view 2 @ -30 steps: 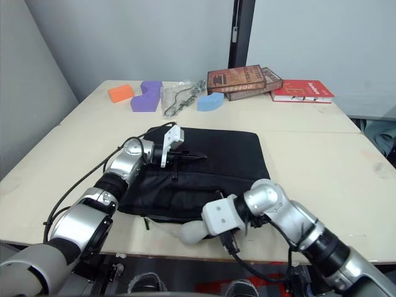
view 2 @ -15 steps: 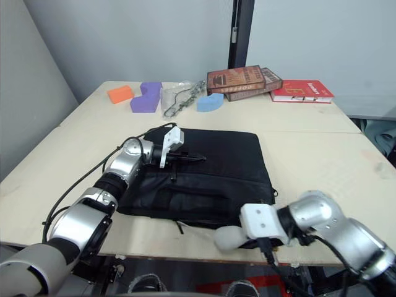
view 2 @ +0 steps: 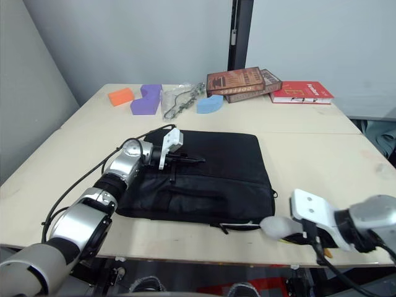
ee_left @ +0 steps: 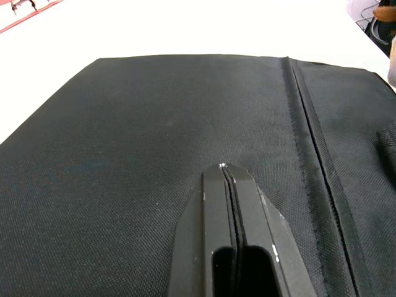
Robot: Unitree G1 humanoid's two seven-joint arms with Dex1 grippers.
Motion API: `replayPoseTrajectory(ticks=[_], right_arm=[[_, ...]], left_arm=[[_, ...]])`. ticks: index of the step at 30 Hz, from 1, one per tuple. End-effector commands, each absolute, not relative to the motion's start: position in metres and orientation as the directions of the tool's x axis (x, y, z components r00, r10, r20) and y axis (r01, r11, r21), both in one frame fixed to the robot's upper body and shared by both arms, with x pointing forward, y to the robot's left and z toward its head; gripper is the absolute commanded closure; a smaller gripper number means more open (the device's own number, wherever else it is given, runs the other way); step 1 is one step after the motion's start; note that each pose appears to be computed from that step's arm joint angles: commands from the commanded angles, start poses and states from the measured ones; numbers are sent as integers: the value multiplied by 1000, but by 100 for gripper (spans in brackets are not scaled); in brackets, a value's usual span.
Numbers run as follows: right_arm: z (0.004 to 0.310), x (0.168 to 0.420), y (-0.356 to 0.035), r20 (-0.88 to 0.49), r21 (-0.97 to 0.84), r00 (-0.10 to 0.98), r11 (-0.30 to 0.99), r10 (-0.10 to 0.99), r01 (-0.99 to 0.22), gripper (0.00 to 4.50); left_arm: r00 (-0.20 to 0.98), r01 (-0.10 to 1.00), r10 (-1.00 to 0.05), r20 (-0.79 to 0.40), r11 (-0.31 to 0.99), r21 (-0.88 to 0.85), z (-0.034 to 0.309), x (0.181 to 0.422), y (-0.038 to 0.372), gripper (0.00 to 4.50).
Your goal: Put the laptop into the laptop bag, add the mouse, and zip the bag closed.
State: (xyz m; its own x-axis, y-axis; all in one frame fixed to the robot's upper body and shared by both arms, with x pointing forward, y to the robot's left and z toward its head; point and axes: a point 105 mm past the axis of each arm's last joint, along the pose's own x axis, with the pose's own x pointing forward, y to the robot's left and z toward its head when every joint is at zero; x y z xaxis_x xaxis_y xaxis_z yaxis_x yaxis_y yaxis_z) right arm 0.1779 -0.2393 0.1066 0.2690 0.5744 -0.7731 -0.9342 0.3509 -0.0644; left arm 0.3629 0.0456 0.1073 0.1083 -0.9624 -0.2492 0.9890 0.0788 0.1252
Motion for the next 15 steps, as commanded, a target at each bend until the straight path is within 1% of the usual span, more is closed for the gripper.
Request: replayPoseTrajectory(ticks=[1,5,10,12,14,15], right_arm=[[118,175,-262,-797,-99,325,420,509,-902,449],[127,177,-295,-817,-132,386,513,429,-849,449],[135,183,-316,-801,-156,448,584,396,-797,449],[136,186,-323,-776,-154,488,629,401,-762,449],[138,194,-328,-732,-176,553,673,399,-719,449],[139,197,-330,-724,-188,566,677,394,-711,449]], left_arm=[[67,989,-886,-460,119,-87,34,342,74,450],[56,989,-882,-469,113,-95,30,340,74,450],[56,989,-880,-471,115,-97,29,340,73,450],[47,989,-877,-478,106,-98,28,339,74,450],[42,989,-877,-479,104,-102,27,338,75,450],[40,989,-877,-480,102,-105,26,337,75,450]])
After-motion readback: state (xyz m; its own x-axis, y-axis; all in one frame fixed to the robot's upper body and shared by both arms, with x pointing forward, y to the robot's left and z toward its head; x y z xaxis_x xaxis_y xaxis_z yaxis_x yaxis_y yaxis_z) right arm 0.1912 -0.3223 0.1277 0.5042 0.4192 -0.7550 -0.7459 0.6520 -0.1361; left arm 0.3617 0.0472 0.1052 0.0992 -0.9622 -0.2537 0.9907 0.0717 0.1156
